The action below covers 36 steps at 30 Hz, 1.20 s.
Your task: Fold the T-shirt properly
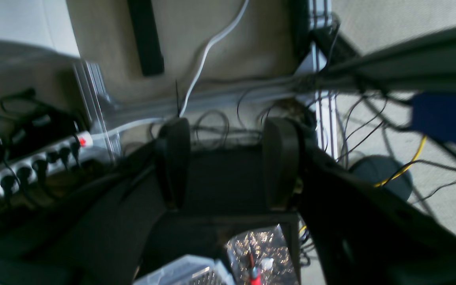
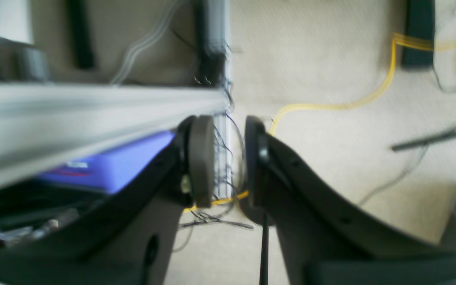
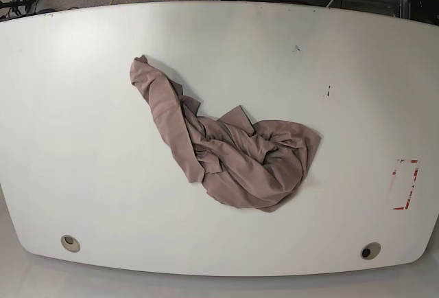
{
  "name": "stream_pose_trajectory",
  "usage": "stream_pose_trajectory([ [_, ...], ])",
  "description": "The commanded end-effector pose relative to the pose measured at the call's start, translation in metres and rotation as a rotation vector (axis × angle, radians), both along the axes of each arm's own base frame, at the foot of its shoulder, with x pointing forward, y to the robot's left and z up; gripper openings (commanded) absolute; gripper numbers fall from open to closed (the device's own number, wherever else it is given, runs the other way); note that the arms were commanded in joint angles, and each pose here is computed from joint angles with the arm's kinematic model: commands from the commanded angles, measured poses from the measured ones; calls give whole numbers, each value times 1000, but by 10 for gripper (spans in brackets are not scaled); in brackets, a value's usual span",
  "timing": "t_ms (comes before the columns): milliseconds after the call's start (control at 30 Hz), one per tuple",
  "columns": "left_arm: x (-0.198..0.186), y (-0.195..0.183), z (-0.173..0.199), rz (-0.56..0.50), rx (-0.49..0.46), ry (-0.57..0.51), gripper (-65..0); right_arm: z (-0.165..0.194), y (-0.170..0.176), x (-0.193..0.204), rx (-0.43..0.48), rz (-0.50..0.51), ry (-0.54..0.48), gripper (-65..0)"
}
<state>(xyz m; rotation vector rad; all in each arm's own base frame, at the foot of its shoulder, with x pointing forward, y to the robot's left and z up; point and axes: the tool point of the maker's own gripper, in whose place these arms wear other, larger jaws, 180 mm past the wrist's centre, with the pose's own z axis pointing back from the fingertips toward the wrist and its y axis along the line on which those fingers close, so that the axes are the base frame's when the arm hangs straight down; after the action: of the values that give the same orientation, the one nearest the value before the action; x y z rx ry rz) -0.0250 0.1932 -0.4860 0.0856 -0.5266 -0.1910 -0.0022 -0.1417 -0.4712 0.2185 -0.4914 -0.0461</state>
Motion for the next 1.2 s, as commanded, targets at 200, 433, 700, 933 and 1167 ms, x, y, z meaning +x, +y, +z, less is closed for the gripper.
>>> stream_pose_trajectory([
  [200,31,5,62,-19,30,-153,-379,73,-1,31,-5,24,-132,-520],
  [433,62,24,106,126,-26,-293,-375,86,-3,63,8,29,-231,-520],
  [700,74,30,119,145,-19,-342,-243,99,5,116,23,141,-369,-512],
  [933,75,29,120,151,-24,-350,-193,108,3,164,-16,249,-421,-412],
  [1167,86,29,123,152,-28,-382,-193,123,-1,208,-63,279,-490,-295],
])
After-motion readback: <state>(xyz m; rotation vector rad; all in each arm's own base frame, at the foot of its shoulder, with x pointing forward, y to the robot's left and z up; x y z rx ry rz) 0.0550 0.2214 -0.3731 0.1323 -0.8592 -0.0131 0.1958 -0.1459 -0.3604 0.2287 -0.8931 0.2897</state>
